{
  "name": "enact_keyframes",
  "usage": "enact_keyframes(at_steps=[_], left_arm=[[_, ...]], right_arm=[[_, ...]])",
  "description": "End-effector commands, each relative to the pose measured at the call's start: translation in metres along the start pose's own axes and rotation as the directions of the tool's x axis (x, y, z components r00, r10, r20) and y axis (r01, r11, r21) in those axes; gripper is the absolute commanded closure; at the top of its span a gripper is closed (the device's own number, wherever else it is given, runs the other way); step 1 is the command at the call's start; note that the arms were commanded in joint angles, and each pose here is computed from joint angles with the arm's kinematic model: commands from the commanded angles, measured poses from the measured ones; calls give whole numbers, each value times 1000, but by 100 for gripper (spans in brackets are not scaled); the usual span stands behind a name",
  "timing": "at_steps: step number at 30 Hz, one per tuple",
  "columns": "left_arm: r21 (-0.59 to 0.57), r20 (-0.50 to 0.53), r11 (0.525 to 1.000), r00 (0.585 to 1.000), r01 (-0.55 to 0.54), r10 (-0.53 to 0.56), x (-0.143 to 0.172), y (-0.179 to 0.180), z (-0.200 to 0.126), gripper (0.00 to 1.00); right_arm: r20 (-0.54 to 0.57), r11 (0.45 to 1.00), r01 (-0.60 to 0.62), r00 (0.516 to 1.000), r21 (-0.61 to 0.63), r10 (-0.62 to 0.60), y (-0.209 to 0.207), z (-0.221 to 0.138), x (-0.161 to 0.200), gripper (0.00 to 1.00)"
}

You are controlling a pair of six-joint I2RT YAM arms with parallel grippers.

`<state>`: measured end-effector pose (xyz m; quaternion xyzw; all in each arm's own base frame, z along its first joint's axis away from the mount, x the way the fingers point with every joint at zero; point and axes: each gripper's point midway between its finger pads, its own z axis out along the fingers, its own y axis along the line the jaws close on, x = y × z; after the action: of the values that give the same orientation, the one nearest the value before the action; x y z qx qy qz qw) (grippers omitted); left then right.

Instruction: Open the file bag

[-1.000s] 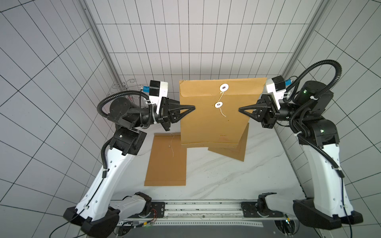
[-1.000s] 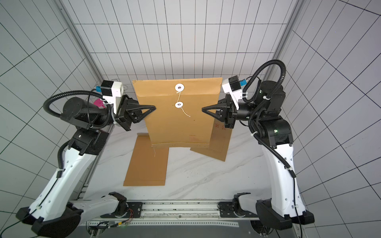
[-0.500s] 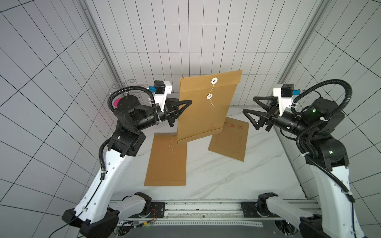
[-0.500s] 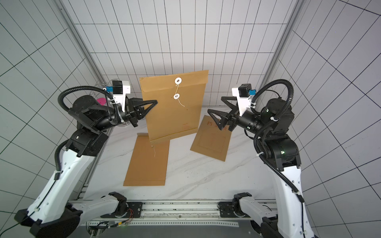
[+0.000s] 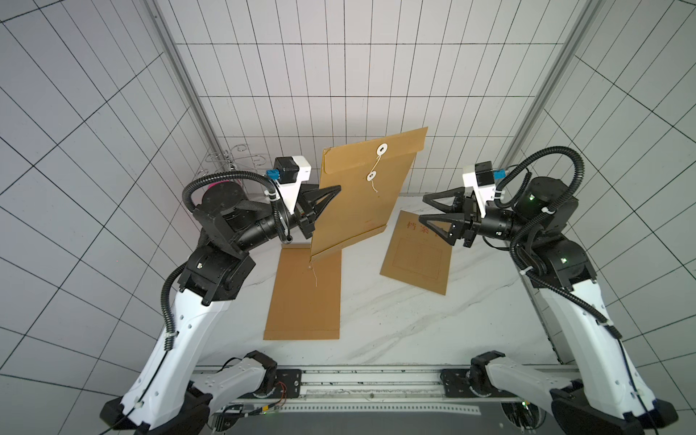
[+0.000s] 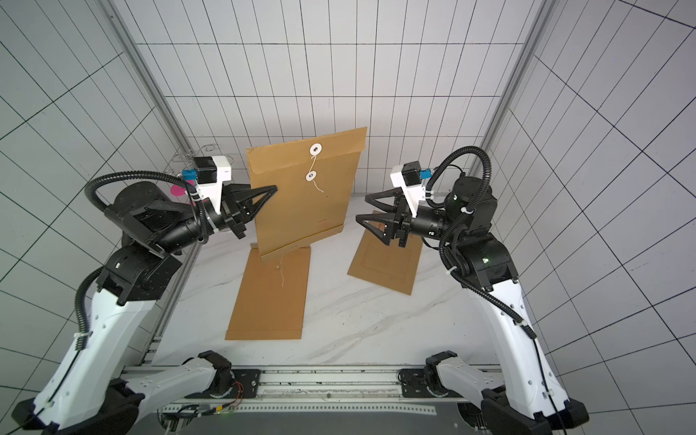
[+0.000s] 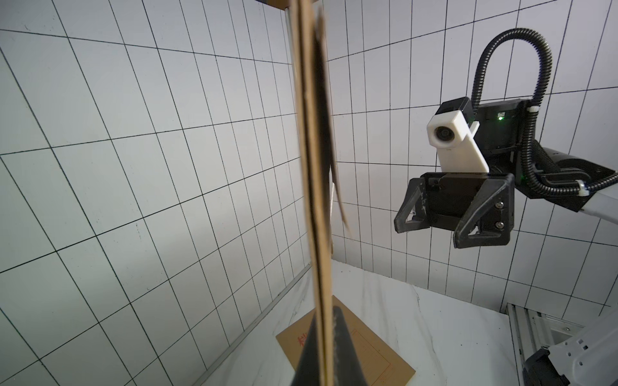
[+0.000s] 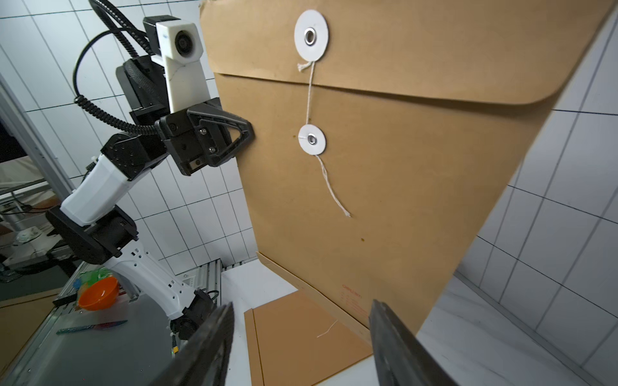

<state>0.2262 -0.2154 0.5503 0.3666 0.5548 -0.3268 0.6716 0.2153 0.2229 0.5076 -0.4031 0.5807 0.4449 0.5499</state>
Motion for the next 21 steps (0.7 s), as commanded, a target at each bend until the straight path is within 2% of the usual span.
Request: enact_keyframes(at_steps=[1, 13, 21], left_arm=[[58, 61, 996, 996, -72, 69, -24, -18, -11, 100], [182, 144, 976, 985, -120, 95, -47, -49, -28, 100], [210, 158, 969, 982, -131, 98, -50, -57, -33, 100]], right_arm=[[32, 993, 74, 997, -96, -72, 14, 11, -7, 33], [57, 978, 131, 991, -164, -123, 15, 40, -15, 33], [117, 961, 172, 982, -214, -150, 30, 48, -31, 34]])
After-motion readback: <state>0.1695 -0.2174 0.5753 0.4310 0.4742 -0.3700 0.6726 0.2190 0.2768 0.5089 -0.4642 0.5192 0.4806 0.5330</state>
